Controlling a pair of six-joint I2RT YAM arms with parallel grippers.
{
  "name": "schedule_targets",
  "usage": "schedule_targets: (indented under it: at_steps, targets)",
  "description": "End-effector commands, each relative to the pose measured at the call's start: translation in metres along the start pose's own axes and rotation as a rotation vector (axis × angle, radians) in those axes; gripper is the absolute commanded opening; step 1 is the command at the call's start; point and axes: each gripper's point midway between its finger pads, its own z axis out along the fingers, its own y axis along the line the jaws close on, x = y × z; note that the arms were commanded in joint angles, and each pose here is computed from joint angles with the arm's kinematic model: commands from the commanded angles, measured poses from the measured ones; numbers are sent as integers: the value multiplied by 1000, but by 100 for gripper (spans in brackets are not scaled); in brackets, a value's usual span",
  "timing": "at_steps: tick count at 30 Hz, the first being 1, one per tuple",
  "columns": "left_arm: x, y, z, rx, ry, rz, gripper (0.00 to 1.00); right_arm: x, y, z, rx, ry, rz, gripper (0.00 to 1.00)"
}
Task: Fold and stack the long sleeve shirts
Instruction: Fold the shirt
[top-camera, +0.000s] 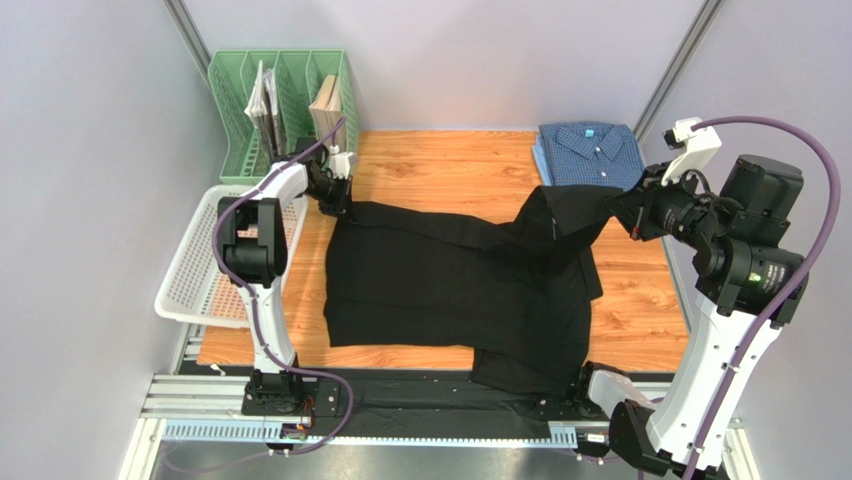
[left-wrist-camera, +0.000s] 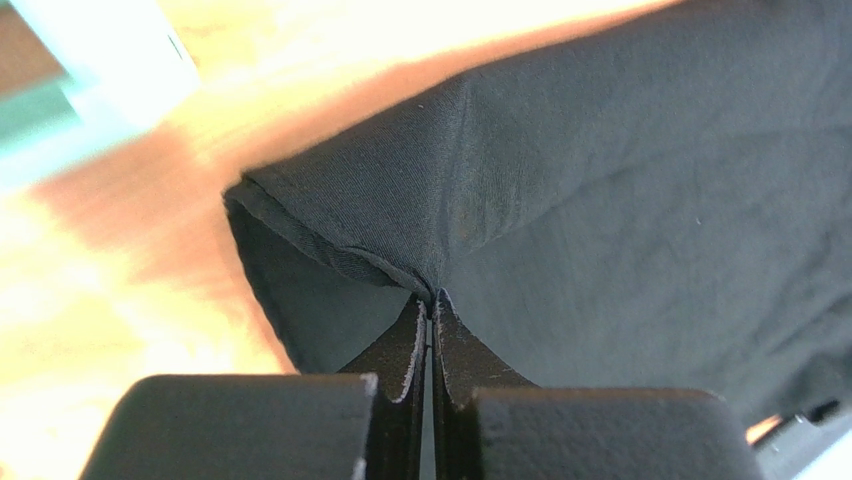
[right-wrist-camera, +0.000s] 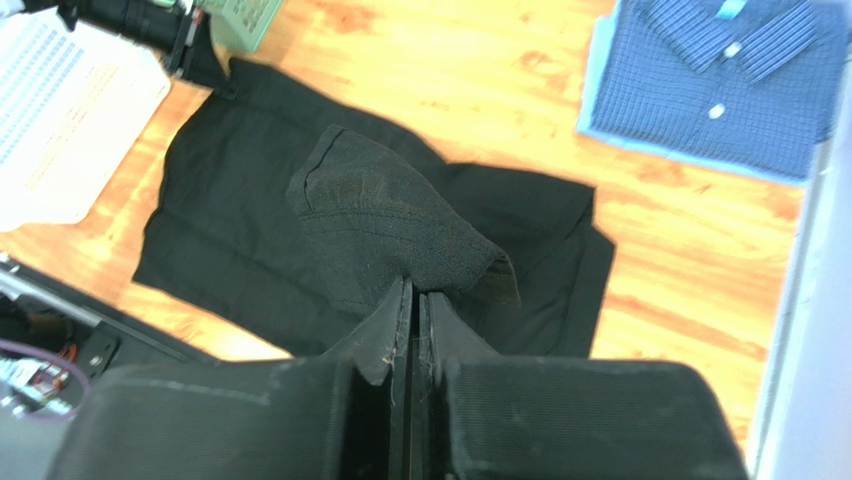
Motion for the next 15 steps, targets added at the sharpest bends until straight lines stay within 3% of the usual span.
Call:
schedule_targets:
  at_steps: [1,7,15]
  targets:
    - [3,-24,-39,13,47,12,0,-22,0,-18,60,-74,-100,0]
    - [47,-30,-40,26,186,-73,0,-13,-7,-27,124,-45,-163,0]
    - [74,-15,-30,-37,249,-98,1,27,-16,-26,153,57,-210,0]
